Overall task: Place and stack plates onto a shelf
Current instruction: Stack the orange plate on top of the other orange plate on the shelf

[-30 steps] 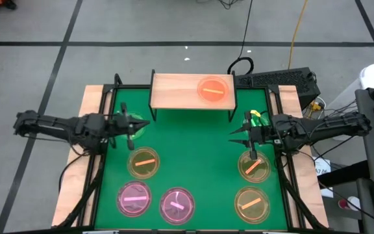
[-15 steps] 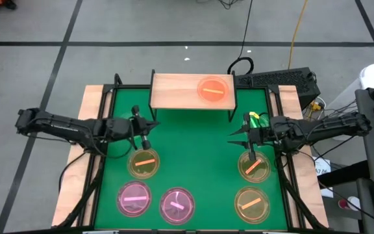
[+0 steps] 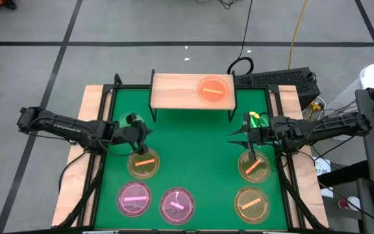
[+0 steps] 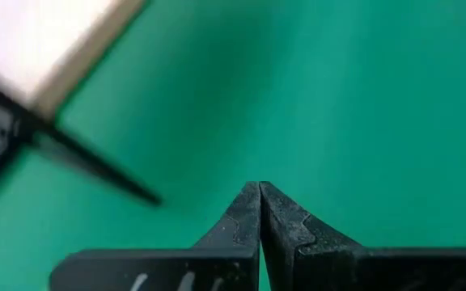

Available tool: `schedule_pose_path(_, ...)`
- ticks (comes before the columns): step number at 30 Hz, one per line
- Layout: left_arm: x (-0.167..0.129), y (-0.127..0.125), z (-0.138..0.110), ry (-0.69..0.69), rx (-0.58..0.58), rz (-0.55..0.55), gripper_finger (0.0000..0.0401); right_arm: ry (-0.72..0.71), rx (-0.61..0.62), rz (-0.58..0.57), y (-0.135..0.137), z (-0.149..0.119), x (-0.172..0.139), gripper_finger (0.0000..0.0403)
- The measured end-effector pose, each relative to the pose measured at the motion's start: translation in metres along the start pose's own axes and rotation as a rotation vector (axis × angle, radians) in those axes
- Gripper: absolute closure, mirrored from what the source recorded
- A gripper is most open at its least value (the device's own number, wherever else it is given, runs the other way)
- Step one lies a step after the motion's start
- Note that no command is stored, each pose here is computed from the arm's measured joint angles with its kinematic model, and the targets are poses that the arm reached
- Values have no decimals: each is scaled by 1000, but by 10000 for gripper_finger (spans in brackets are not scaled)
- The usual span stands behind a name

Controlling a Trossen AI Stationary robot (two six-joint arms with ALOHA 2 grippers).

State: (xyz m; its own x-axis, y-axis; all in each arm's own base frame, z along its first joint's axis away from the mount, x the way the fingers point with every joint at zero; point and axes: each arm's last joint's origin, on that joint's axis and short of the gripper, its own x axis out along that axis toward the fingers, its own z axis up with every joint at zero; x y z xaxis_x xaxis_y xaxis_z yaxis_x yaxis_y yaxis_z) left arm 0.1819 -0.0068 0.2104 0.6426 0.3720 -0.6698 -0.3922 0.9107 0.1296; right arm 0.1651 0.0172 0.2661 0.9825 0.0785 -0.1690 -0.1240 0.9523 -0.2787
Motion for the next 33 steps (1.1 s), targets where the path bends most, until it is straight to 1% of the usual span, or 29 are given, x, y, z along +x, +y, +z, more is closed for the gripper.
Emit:
schedule_pose_path(3,0,3,-10,94,-66,33,400,1,0,0,0,0,0,307)
schedule_pose_path(7,-2,7,-21,196,-182,84,400,0,1,0,0,0,0,307)
schedule_pose_path(9,-2,6,-22,219,-245,61,400,1,1,0,0,0,0,307)
schedule_pose_path(11,-3,3,-22,249,-271,-24,400,1,1,0,0,0,0,307)
schedule_pose_path(13,-4,-1,-22,273,-263,-108,400,1,1,0,0,0,0,307)
schedule_pose_path(17,-6,-8,-29,358,-222,-171,400,1,1,0,0,0,0,307)
schedule_pose_path(19,-6,-11,-33,413,-227,-181,400,1,1,0,0,0,0,307)
schedule_pose_path(21,-5,-14,-35,449,-258,-180,400,1,1,0,0,0,0,307)
schedule_pose_path(23,-4,-16,-36,465,-275,-172,400,1,1,0,0,0,0,307)
schedule_pose_path(25,-2,-18,-37,476,-265,-166,397,1,1,0,0,0,0,307)
schedule_pose_path(28,-1,-18,-38,482,-251,-164,381,1,1,0,0,0,0,307)
schedule_pose_path(33,0,-17,-38,488,-232,-162,332,1,1,0,0,0,0,307)
